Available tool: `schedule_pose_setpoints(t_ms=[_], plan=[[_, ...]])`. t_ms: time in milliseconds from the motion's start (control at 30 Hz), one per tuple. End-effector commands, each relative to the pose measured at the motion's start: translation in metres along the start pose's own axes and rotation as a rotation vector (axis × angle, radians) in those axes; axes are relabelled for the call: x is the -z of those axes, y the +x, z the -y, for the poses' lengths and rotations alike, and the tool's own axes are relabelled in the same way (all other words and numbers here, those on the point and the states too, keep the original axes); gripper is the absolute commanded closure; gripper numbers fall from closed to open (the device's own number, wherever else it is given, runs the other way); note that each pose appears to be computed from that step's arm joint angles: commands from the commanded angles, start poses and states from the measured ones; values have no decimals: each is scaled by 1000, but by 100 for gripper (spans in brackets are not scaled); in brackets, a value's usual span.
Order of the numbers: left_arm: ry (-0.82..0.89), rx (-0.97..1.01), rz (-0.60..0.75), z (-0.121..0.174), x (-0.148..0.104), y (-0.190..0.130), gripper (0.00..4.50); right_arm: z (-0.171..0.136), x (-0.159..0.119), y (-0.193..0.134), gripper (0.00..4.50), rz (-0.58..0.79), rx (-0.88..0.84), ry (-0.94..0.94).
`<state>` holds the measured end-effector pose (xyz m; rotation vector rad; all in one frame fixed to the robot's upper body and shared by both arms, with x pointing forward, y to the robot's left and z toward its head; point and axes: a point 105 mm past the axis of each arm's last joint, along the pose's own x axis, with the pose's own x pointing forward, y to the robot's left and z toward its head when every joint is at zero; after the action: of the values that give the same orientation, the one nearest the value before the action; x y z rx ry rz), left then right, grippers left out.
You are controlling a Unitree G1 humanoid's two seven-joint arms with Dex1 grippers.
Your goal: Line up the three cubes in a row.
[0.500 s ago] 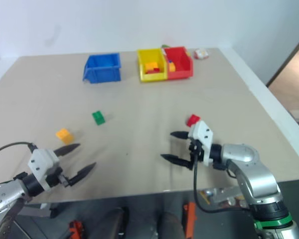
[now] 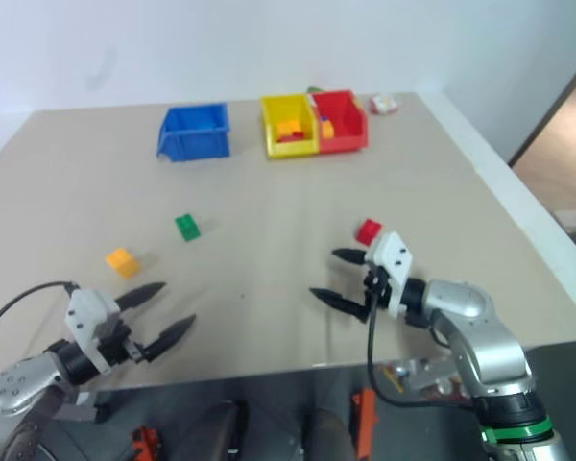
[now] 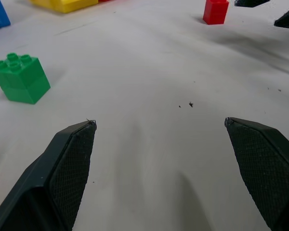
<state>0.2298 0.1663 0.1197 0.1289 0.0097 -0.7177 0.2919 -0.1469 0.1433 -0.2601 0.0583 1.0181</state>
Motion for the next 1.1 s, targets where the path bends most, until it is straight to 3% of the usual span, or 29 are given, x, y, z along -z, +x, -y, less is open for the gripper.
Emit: schedule_pose_setpoints(t_ms=[33,133,233,300,500,1100], plan=[[25,57,36,11,-14,4,7,1,-12,-2,0,45,24,-20],[47,135,42,22,-17,8,7,11,-20,-2,0,81,96,-22],[119,342,-7,45,-17,11,7,67,-48,-7,0,154,353,-96],[119,409,-26,50,-17,12,7,90,-53,-8,0,161,428,-116],[94,501,-37,55,-24,19,7,113,-35,5,0,65,378,-117],[75,491,9,59,-42,24,7,127,-1,14,0,-60,252,-68]])
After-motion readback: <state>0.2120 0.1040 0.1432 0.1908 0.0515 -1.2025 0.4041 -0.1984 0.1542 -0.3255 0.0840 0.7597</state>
